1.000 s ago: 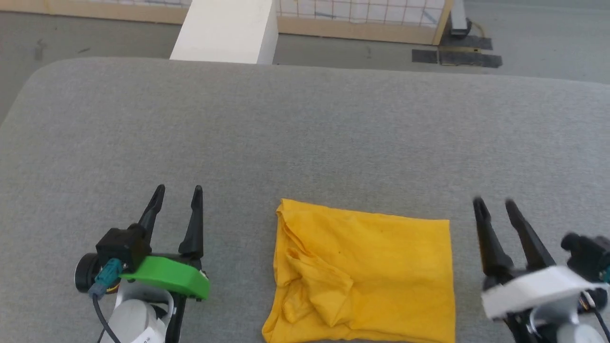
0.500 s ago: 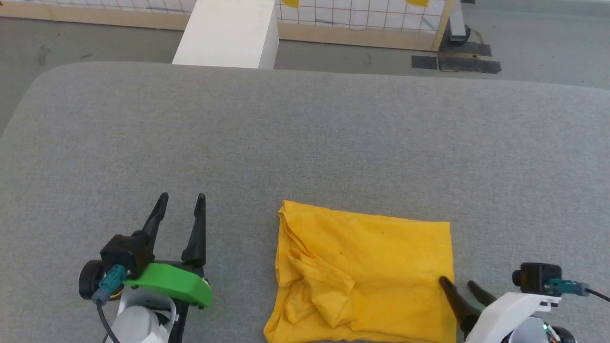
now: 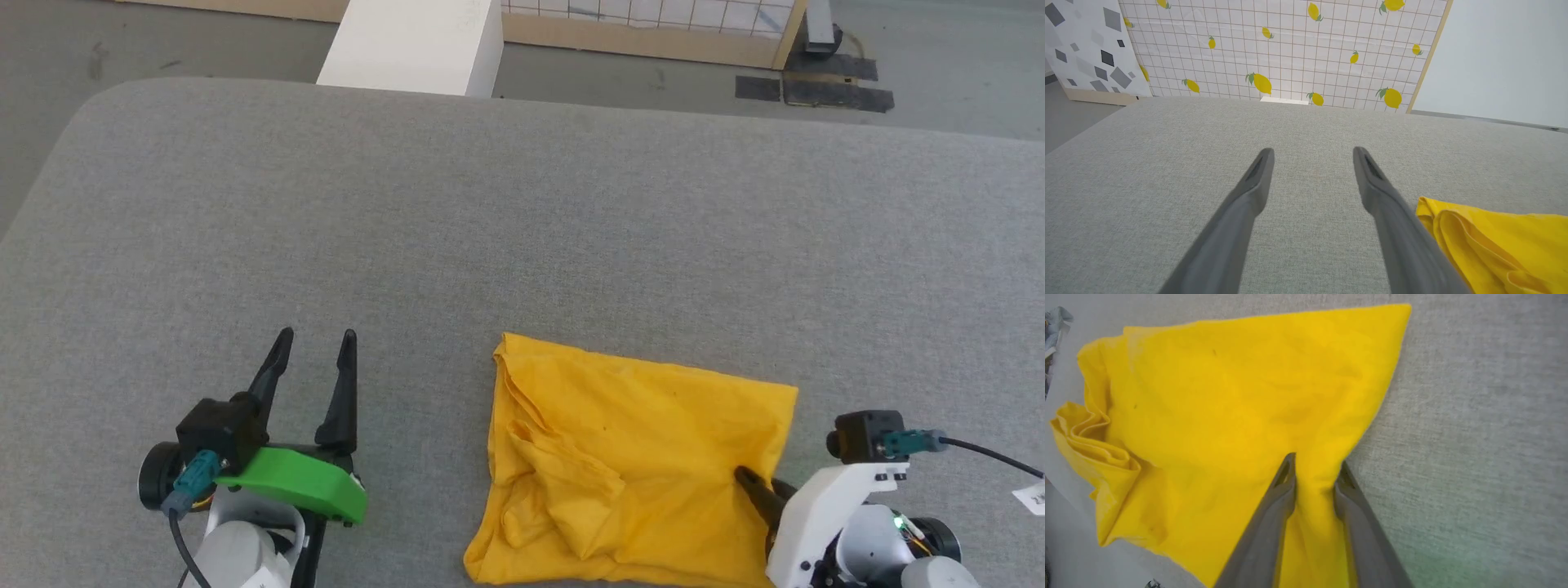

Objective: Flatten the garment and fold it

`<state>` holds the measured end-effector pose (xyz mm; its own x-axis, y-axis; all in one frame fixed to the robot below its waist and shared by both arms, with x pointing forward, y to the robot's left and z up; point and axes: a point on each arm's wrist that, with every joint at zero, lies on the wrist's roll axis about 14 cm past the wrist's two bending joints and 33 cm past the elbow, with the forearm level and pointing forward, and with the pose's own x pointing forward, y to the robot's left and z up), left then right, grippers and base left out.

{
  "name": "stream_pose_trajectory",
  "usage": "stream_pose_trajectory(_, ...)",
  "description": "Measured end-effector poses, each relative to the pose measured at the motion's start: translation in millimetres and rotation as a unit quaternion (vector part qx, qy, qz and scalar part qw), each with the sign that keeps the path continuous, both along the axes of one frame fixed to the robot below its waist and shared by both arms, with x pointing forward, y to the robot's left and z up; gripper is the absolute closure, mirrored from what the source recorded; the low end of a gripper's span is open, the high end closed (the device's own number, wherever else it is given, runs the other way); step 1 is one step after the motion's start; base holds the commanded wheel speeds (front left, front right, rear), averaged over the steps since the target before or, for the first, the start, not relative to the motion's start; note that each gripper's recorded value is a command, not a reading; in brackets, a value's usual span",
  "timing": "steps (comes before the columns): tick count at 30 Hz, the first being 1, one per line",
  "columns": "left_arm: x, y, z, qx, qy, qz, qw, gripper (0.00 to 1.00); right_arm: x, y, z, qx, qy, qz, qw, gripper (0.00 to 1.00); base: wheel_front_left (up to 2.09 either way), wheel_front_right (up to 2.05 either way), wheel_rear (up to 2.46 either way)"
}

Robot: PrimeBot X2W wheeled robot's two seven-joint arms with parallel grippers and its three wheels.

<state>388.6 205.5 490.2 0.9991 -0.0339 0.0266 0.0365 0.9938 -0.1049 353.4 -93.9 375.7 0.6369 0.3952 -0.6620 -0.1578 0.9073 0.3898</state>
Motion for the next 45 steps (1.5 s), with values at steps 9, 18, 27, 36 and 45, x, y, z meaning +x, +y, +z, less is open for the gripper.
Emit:
stream_pose_trajectory(9,12,-8,1,-0.004,-0.005,-0.01,1.0,0.0,50,8,72,-0.164,-0.15,0.078,0.972,1.0,0.0,0.0,0.0)
stream_pose_trajectory(18,40,-51,-2,-0.014,-0.009,-0.07,0.997,0.0,88,-94,116,-0.355,-0.183,0.062,0.915,1.0,0.0,0.0,0.0)
stream_pose_trajectory(27,78,-98,-4,-0.012,-0.023,-0.14,0.99,0.0,88,-233,117,-0.448,-0.119,-0.044,0.885,1.0,0.0,0.0,0.0)
stream_pose_trajectory(36,105,-118,-33,-0.013,-0.006,-0.171,0.985,0.0,86,-321,103,-0.511,-0.066,-0.113,0.85,1.0,0.0,0.0,0.0)
stream_pose_trajectory(45,110,-114,-63,-0.011,0.026,-0.171,0.985,0.0,93,-359,82,-0.543,-0.04,-0.148,0.825,1.0,0.0,0.0,0.0)
